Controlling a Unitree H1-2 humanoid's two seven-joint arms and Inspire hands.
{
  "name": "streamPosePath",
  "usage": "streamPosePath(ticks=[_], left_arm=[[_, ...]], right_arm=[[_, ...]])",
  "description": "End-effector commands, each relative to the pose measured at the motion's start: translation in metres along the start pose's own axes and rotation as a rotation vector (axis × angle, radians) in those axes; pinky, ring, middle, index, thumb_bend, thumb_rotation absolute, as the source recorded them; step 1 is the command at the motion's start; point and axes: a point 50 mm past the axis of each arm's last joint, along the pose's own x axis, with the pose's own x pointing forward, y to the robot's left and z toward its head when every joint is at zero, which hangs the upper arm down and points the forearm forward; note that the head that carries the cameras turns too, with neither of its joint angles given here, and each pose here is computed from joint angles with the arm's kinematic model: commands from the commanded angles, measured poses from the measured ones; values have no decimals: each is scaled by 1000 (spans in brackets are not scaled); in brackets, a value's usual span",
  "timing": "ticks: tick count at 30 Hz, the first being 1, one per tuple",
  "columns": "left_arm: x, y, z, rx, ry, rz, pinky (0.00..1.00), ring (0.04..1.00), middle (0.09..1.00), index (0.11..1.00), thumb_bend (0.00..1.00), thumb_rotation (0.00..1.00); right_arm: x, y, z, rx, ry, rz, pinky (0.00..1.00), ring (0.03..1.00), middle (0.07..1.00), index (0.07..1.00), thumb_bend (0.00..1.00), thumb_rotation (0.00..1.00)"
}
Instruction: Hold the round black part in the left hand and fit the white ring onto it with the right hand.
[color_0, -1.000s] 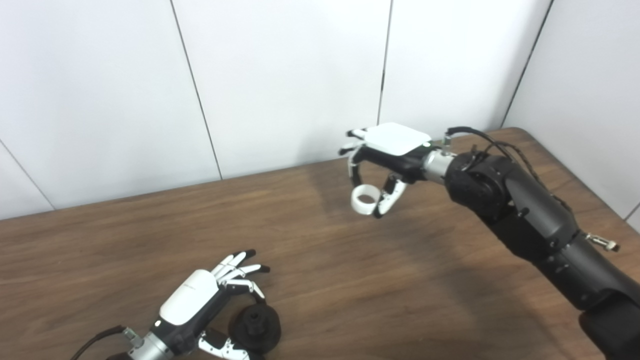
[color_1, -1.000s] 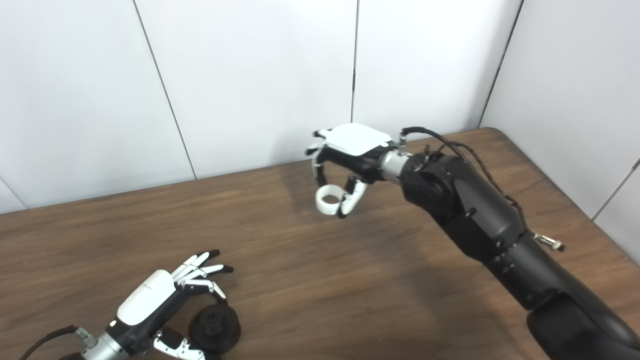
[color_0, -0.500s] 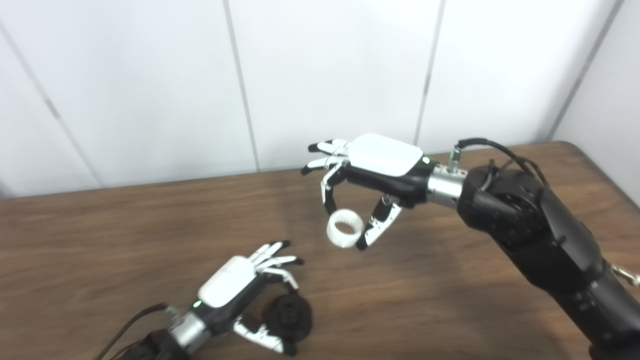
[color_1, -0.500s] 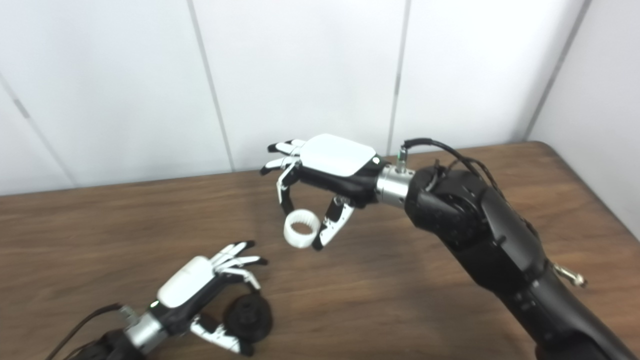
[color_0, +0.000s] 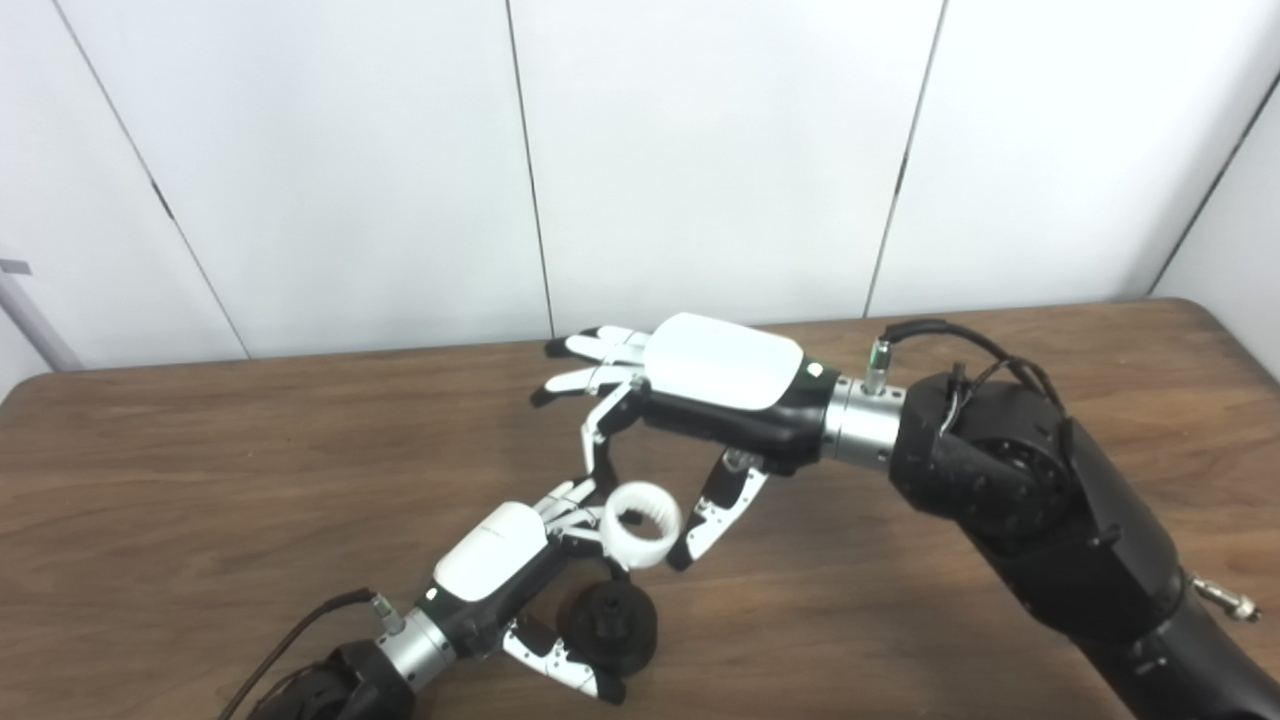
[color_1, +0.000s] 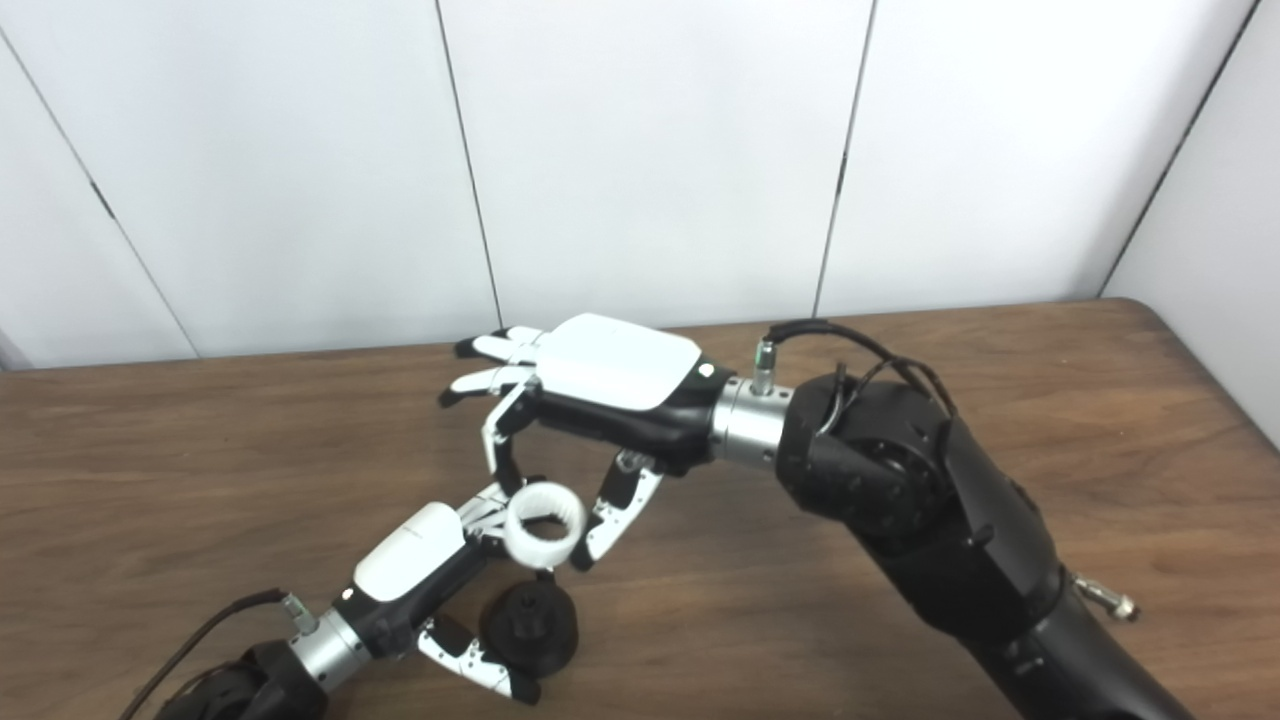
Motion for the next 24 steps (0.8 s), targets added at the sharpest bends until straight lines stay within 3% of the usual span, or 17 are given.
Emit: streamPosePath(ticks=[1, 15, 24], left_arm=[[1, -5, 3, 39, 14, -69, 1000, 1000, 868, 482, 524, 59], [-1, 2, 18, 44, 6, -74, 1000, 1000, 883, 482, 525, 60], [-4, 5, 19, 38, -9, -66, 1000, 1000, 873, 482, 524, 60]], right_arm=[[3, -10, 13, -40, -57, -28, 1000, 1000, 906, 479, 525, 144], [-2, 24, 4, 41, -29, 13, 1000, 1000, 905, 478, 525, 142], [-2, 34, -5, 60, -6, 12, 1000, 1000, 915, 479, 525, 142]])
